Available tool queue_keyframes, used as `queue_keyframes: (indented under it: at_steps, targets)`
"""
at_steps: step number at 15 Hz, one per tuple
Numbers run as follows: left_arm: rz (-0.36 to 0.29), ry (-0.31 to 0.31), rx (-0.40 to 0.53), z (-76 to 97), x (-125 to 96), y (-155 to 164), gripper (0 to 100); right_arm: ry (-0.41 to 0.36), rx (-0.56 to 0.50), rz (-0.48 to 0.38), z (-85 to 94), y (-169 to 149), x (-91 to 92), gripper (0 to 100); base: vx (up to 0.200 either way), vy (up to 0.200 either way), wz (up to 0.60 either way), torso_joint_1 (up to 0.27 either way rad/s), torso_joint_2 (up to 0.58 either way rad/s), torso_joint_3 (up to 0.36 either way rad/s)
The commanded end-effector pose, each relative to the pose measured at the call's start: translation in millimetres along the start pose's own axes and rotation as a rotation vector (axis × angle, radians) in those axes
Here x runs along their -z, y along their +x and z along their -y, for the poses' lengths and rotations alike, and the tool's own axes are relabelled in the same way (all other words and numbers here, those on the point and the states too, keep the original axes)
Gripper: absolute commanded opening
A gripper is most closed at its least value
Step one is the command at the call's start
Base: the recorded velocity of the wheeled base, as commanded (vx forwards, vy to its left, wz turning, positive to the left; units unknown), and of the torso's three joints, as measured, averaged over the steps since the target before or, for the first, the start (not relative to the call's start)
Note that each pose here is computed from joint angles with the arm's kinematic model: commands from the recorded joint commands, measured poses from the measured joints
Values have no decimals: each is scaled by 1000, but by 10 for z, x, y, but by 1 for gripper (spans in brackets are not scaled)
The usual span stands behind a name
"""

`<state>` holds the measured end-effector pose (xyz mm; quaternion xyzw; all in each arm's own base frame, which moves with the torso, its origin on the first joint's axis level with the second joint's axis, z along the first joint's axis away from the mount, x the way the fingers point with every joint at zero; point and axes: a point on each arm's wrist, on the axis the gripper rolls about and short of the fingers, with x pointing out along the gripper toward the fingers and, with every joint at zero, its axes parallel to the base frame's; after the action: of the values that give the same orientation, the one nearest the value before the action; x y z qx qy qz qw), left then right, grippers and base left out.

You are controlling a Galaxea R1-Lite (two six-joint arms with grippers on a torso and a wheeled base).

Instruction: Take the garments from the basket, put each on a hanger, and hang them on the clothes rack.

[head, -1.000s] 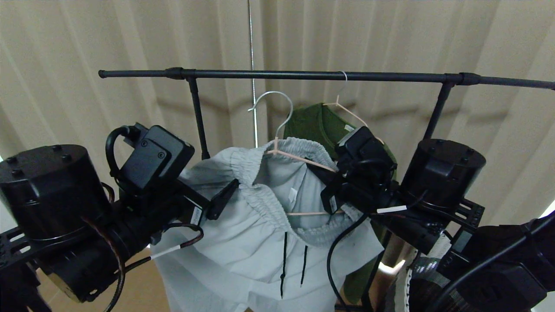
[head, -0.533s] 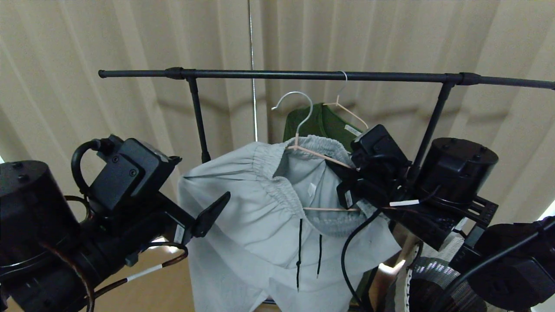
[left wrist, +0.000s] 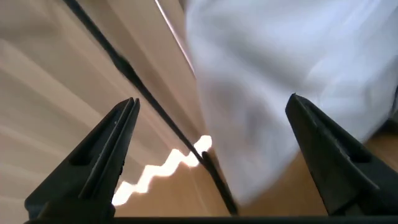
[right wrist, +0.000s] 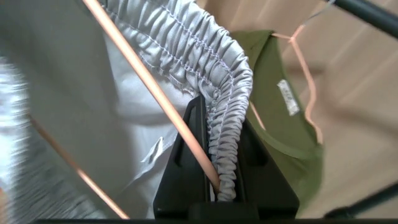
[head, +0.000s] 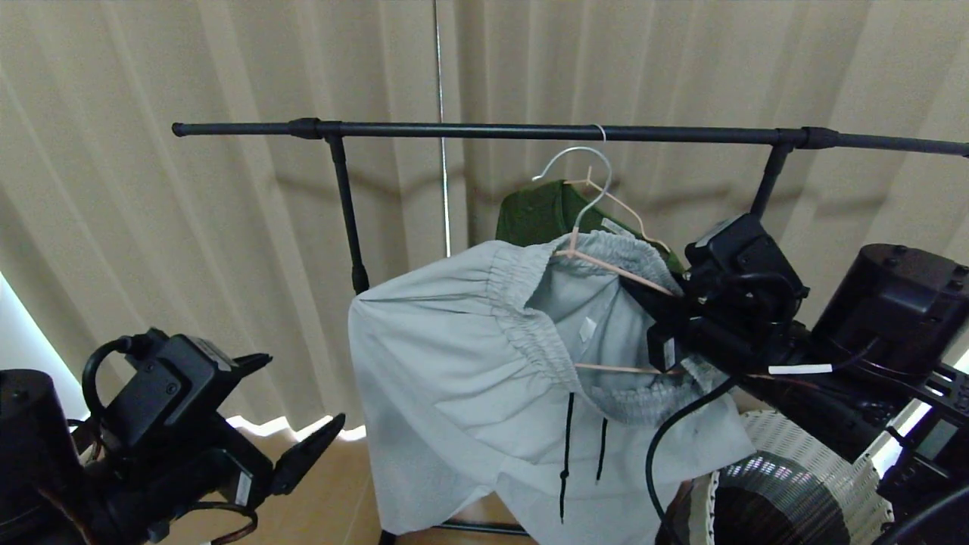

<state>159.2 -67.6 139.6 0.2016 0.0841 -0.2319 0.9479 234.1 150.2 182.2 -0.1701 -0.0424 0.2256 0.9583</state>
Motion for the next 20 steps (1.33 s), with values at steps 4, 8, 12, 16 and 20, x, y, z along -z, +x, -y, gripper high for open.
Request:
queue_keyframes:
  at_steps: [4, 8, 12, 16, 20]
  targets:
    - [-66, -79, 9, -34, 152, 35, 100, 8, -23, 44, -28, -101, -101, 0, 0, 0, 0, 0, 0, 0]
    - [-50, -82, 8, -74, 74, 161, 100, 9, -74, 74, -67, -155, -150, 0, 0, 0, 0, 0, 0, 0]
    - [-35, -81, 22, -76, 67, 189, 0, 9, -73, 74, -61, -191, -149, 0, 0, 0, 0, 0, 0, 0]
    - [-70, -89, 19, -67, 150, 159, 0, 8, -53, 75, -22, -218, -166, 0, 0, 0, 0, 0, 0, 0]
    - [-135, -107, -109, -306, 291, 135, 0, 6, 3, 69, 122, -247, -158, 0, 0, 0, 0, 0, 0, 0]
